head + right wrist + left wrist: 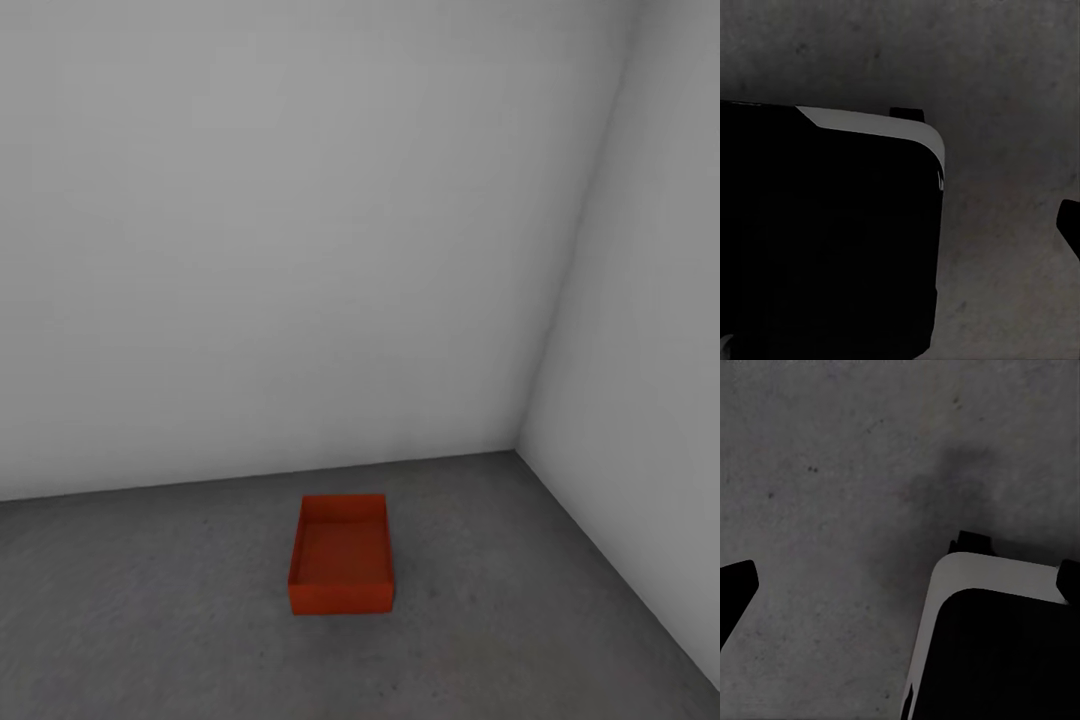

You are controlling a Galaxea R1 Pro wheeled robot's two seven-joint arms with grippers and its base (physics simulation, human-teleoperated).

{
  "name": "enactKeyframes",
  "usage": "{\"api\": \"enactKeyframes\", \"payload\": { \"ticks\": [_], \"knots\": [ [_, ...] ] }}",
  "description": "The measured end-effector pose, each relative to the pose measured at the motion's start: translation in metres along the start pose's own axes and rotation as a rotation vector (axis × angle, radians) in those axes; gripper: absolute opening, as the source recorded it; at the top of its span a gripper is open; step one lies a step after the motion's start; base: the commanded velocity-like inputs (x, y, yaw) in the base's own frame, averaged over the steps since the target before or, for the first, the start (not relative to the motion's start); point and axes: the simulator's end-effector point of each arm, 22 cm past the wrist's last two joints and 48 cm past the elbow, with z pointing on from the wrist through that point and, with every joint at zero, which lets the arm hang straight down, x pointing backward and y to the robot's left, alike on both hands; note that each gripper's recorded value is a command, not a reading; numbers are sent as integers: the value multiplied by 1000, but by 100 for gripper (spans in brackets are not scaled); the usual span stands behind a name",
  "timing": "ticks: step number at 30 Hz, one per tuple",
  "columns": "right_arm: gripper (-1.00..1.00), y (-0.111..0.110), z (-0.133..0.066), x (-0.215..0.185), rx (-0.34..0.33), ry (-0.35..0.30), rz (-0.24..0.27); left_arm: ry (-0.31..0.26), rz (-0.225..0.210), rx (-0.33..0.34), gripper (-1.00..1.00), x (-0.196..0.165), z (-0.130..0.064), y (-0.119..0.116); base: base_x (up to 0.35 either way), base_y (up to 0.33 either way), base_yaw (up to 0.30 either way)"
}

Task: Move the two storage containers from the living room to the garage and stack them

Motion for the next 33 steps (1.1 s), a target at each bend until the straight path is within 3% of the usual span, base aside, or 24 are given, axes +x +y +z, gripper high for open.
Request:
{"api": "enactKeyframes", "payload": {
  "ticks": [33],
  "knots": [
    [100,-2,-1,-21,4,-53,2,-50,-14,7,100,-21,-5,-2,0,0,0]
  ]
}}
